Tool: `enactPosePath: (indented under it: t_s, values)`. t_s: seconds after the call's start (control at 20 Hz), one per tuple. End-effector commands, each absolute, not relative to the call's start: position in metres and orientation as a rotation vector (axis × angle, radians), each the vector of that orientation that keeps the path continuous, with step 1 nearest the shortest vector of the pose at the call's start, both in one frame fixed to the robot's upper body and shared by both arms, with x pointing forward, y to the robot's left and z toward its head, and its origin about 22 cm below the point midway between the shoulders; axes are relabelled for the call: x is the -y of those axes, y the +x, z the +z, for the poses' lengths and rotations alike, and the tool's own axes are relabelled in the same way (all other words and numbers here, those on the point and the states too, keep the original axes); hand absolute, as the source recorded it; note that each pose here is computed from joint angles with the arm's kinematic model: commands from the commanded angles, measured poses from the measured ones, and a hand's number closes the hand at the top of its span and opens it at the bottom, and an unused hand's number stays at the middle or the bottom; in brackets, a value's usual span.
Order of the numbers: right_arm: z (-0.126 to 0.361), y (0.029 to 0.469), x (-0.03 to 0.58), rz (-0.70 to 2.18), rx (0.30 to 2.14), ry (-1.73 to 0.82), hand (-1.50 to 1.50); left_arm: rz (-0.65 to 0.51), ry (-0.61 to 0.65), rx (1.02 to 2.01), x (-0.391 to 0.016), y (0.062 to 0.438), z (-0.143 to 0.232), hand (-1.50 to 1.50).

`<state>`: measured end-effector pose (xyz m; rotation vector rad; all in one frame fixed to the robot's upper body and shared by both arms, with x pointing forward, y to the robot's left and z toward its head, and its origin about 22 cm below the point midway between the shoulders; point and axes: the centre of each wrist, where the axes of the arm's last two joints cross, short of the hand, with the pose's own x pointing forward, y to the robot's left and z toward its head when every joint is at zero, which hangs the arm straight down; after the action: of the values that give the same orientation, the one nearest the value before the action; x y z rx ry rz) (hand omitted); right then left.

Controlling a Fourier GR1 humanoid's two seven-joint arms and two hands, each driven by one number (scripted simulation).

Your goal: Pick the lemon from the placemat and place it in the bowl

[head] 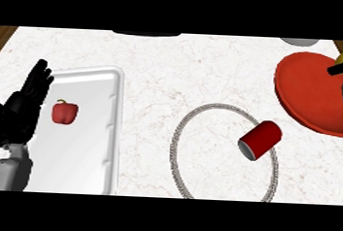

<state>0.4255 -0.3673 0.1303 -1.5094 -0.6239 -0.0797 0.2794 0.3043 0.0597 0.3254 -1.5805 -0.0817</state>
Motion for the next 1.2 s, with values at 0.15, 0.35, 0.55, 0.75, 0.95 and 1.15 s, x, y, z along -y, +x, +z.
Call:
enactPosePath:
  t_s: [0.15,0.35,0.55,0.75,0.95,1.15]
  values:
    - [0.092,0.404,0.403,-0.100,0.573,-1.320,-1.50,-0.092,0.324,1.580,-0.302,0.281,0.068,0.00]
    - [0.086,0.389,0.411,-0.200,0.788,-1.286,-1.50,-0.076,0.337,1.568,-0.304,0.267,0.063,0.00]
    - [0.113,0.390,0.413,-0.506,1.046,-1.298,-1.50,-0.043,0.337,1.558,-0.307,0.271,0.052,0.00]
    - [0.133,0.379,0.417,-0.761,1.236,-1.253,-1.50,-0.048,0.353,1.553,-0.318,0.270,0.051,0.00]
    - [0.114,0.336,0.424,-0.783,1.272,-1.180,-1.50,-0.048,0.358,1.545,-0.325,0.264,0.048,0.00]
    - [0.094,0.278,0.430,-0.781,1.257,-1.148,-1.50,-0.034,0.348,1.558,-0.319,0.261,0.045,0.00]
